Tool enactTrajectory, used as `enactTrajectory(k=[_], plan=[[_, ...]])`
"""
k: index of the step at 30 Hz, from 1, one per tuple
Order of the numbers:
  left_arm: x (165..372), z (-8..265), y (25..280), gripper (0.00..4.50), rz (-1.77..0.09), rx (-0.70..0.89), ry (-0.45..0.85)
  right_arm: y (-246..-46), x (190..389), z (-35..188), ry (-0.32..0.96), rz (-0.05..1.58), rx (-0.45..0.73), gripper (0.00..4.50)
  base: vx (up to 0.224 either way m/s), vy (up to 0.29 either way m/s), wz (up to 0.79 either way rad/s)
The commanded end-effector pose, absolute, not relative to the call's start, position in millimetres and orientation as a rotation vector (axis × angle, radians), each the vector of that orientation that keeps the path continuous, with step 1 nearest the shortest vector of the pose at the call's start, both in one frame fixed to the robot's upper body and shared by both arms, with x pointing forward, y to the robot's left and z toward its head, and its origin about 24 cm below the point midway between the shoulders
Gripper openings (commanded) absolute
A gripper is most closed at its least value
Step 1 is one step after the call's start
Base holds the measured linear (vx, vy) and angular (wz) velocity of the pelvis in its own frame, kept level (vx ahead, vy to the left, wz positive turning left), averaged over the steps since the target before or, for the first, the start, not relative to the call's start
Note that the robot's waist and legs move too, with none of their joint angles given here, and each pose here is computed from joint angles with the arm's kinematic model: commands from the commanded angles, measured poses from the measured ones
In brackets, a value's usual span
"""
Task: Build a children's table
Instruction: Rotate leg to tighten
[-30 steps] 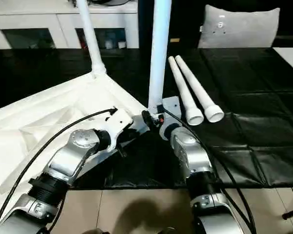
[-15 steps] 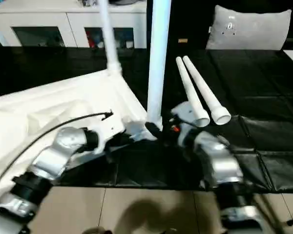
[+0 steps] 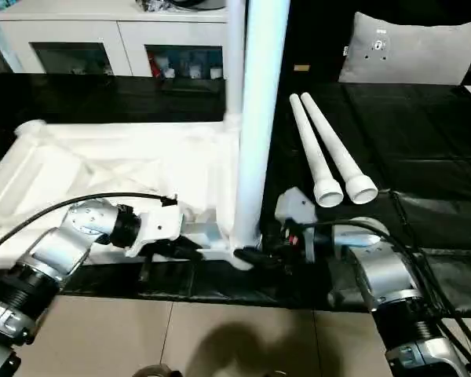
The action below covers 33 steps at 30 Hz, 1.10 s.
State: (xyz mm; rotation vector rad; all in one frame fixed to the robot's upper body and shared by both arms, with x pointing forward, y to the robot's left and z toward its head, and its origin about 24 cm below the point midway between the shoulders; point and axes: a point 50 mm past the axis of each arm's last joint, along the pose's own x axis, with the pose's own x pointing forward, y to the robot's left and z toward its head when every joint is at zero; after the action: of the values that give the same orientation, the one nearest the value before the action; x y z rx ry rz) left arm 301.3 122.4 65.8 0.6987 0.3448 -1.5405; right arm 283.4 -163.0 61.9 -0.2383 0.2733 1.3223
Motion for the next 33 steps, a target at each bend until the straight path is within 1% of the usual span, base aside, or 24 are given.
enactTrajectory(k=[1, 4, 7, 9, 11, 12, 13, 14, 15, 17, 19, 21, 22, 24, 25, 26, 27, 28, 30, 32, 33], plan=[[300, 69, 117, 0.0, -1.602, 0.748, 0.329, -161.5, 282.4, 64, 0.285, 1.353, -0.249, 3.77, 0.0, 0.0, 0.0], [302, 70, 117, 0.0, -1.606, 0.749, 0.325, -160.5, 282.4, 64, 0.291, 1.368, -0.232, 3.6, 0.0, 0.0, 0.0], [302, 70, 117, 0.0, -1.61, 0.746, 0.323, -160.0, 282.3, 65, 0.297, 1.381, -0.22, 3.24, 0.0, 0.0, 0.0], [302, 70, 118, 0.0, -1.616, 0.742, 0.324, -160.5, 281.6, 64, 0.317, 1.393, -0.2, 3.2, 0.0, 0.0, 0.0], [302, 69, 119, 0.0, -1.614, 0.718, 0.323, -159.6, 280.4, 62, 0.323, 1.398, -0.178, 2.96, 0.0, 0.0, 0.0], [302, 69, 119, 0.0, -1.614, 0.718, 0.323, -159.6, 280.4, 62, 0.323, 1.398, -0.178, 2.96, 0.0, 0.0, 0.0], [301, 69, 119, 0.0, -1.613, 0.71, 0.321, -159.0, 279.9, 62, 0.322, 1.399, -0.172, 2.85, 0.0, 0.0, 0.0], [301, 69, 116, 0.0, -1.596, 0.655, 0.31, -155.0, 279.7, 62, 0.316, 1.381, -0.111, 2.81, 0.0, 0.0, 0.0], [301, 69, 116, 0.0, -1.596, 0.655, 0.31, -155.0, 279.7, 62, 0.316, 1.381, -0.111, 2.81, 0.0, 0.0, 0.0], [302, 70, 114, 0.0, -1.558, 0.623, 0.31, -150.3, 281.2, 61, 0.316, 1.345, -0.056, 2.75, 0.0, 0.0, 0.0], [305, 70, 113, 0.0, -1.521, 0.609, 0.311, -146.0, 283.0, 60, 0.32, 1.311, -0.042, 2.72, 0.0, 0.0, 0.0], [310, 71, 107, 0.0, -1.398, 0.547, 0.315, -130.6, 289.6, 53, 0.331, 1.182, -0.051, 2.71, 0.0, 0.0, 0.0], [311, 71, 106, 0.0, -1.367, 0.53, 0.316, -126.3, 291.9, 51, 0.336, 1.14, -0.05, 2.7, 0.0, 0.0, 0.0], [317, 72, 97, 0.0, -1.231, 0.457, 0.314, -110.6, 303.3, 46, 0.338, 0.974, 0.009, 2.7, 0.0, 0.0, 0.0], [317, 72, 97, 0.0, -1.231, 0.457, 0.314, -110.6, 303.3, 46, 0.338, 0.974, 0.009, 2.7, 0.0, 0.0, 0.0], [318, 73, 94, 0.0, -1.202, 0.44, 0.313, -107.2, 306.3, 46, 0.336, 0.933, 0.031, 2.7, 0.0, 0.0, 0.0], [319, 73, 90, 0.0, -1.152, 0.409, 0.312, -101.6, 311.4, 45, 0.331, 0.871, 0.032, 2.7, 0.0, 0.0, 0.0], [319, 73, 89, 0.0, -1.146, 0.405, 0.312, -100.9, 312.0, 45, 0.331, 0.864, 0.031, 2.7, 0.0, 0.0, 0.0], [322, 74, 80, 0.0, -1.05, 0.365, 0.3, -90.7, 320.4, 44, 0.34, 0.755, 0.034, 2.7, 0.0, 0.0, 0.0], [325, 77, 72, 0.0, -0.966, 0.35, 0.288, -83.6, 327.3, 42, 0.34, 0.663, 0.004, 2.7, 0.0, 0.0, 0.0], [326, 79, 69, 0.0, -0.942, 0.344, 0.279, -81.1, 329.6, 42, 0.322, 0.644, -0.005, 2.7, 0.0, 0.0, 0.0]])
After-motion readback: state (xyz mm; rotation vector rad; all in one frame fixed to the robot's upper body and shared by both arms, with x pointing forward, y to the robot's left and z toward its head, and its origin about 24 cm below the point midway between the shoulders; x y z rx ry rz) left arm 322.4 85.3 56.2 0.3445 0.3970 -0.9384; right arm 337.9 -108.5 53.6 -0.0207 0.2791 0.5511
